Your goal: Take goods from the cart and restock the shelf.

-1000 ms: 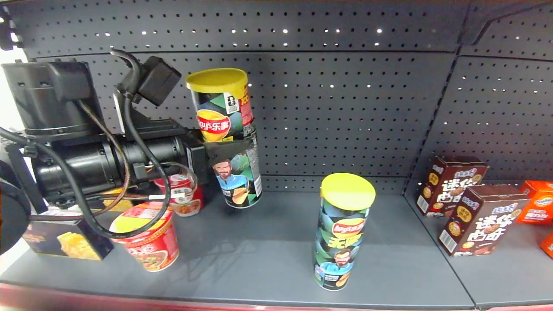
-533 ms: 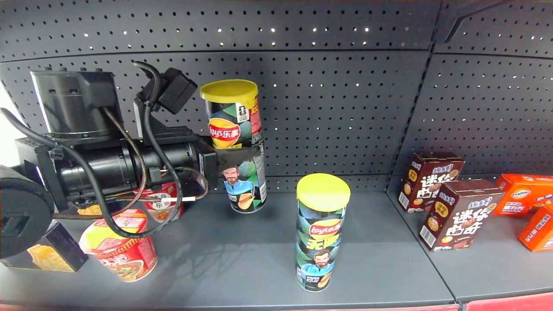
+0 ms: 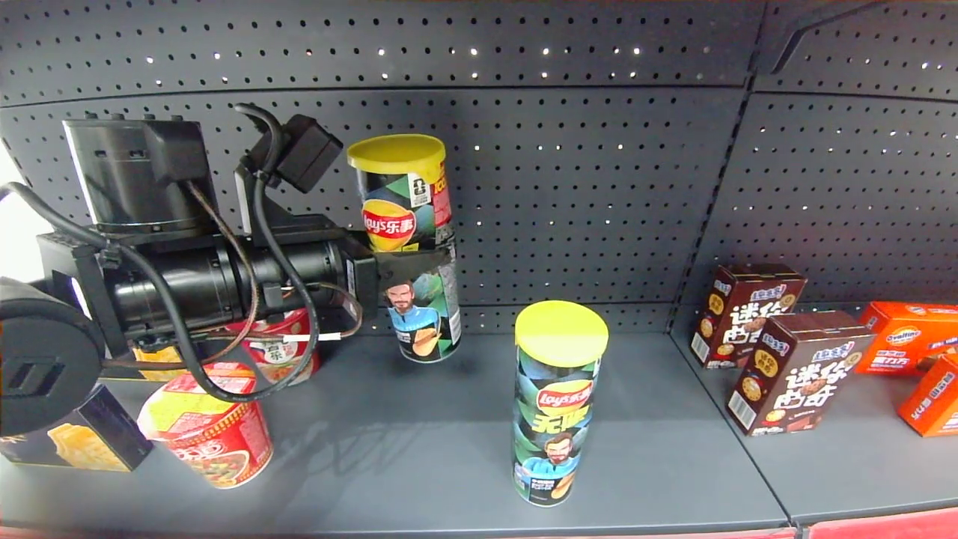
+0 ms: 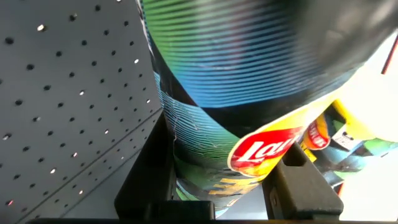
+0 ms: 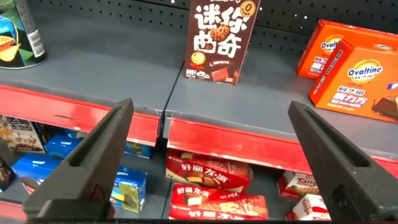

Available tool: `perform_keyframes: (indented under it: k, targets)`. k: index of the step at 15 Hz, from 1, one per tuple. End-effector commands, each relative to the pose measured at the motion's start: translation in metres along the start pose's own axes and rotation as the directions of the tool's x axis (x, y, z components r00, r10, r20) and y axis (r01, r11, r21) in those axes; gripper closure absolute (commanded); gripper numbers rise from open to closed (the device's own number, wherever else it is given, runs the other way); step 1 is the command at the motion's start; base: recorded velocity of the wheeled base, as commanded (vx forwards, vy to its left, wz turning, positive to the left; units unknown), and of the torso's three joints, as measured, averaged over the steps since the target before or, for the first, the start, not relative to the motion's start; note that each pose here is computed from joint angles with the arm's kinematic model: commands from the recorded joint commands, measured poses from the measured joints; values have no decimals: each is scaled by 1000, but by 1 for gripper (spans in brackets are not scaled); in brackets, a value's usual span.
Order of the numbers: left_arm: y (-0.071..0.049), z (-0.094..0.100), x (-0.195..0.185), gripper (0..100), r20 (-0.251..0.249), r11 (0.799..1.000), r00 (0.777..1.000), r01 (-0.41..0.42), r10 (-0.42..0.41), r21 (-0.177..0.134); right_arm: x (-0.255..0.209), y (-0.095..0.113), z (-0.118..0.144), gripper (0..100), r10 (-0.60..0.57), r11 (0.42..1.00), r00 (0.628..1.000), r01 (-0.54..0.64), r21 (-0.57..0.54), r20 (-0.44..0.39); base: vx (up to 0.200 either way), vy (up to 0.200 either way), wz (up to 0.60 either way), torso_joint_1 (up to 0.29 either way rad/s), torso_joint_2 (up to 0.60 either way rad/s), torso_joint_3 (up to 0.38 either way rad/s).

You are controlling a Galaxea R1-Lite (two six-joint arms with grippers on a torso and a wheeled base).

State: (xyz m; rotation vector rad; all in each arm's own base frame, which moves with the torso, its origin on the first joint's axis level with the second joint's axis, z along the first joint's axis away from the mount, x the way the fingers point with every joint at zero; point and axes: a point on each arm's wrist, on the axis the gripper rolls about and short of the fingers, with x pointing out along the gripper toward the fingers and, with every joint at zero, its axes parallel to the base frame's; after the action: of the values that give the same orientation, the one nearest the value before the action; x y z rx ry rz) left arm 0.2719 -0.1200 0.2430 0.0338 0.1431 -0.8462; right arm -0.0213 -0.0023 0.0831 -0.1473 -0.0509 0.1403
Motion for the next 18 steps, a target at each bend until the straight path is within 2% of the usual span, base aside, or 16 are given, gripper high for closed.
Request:
perform_keyframes:
  k: [1,6,7,9,10,11,12,13,16,18]
  targets:
    - [2,-1,3,100,-2,1000,1000,13,-13,-2,0,0,0,0,1,1000,1000,-1,0,-3,0,0,0,0,0,0]
    - [5,-10,17,100,-9,1000,1000,30,-30,-2,0,0,0,0,1,1000,1000,-1,0,-3,0,0,0,0,0,0]
    - [12,-9,26,100,0,1000,1000,24,-24,0,0,0,0,0,1,1000,1000,-1,0,-3,0,0,0,0,0,0]
    - [21,-10,44,100,53,999,998,21,-22,26,0,0,0,0,1,1000,1000,-1,0,-3,0,0,0,0,0,0]
    - [21,-13,47,100,66,999,997,29,-31,29,0,0,0,0,1,1000,1000,-1,0,-3,0,0,0,0,0,0]
    - [18,-16,48,100,59,999,997,49,-49,9,0,0,0,0,1,1000,1000,-1,0,-3,0,0,0,0,0,0]
    - [17,-18,48,100,54,999,997,54,-54,2,0,0,0,0,1,1000,1000,-1,0,-3,0,0,0,0,0,0]
    - [10,-23,54,100,37,997,996,79,-79,-16,0,0,0,0,1,1000,1000,-1,0,-3,0,0,0,0,0,0]
    - [2,-29,62,100,20,991,994,111,-109,-73,0,0,0,0,1,1000,1000,-1,0,-3,0,0,0,0,0,0]
    - [2,-35,67,100,2,989,993,120,-121,-85,0,0,0,0,3,1000,1000,-3,0,-3,0,0,0,0,0,0]
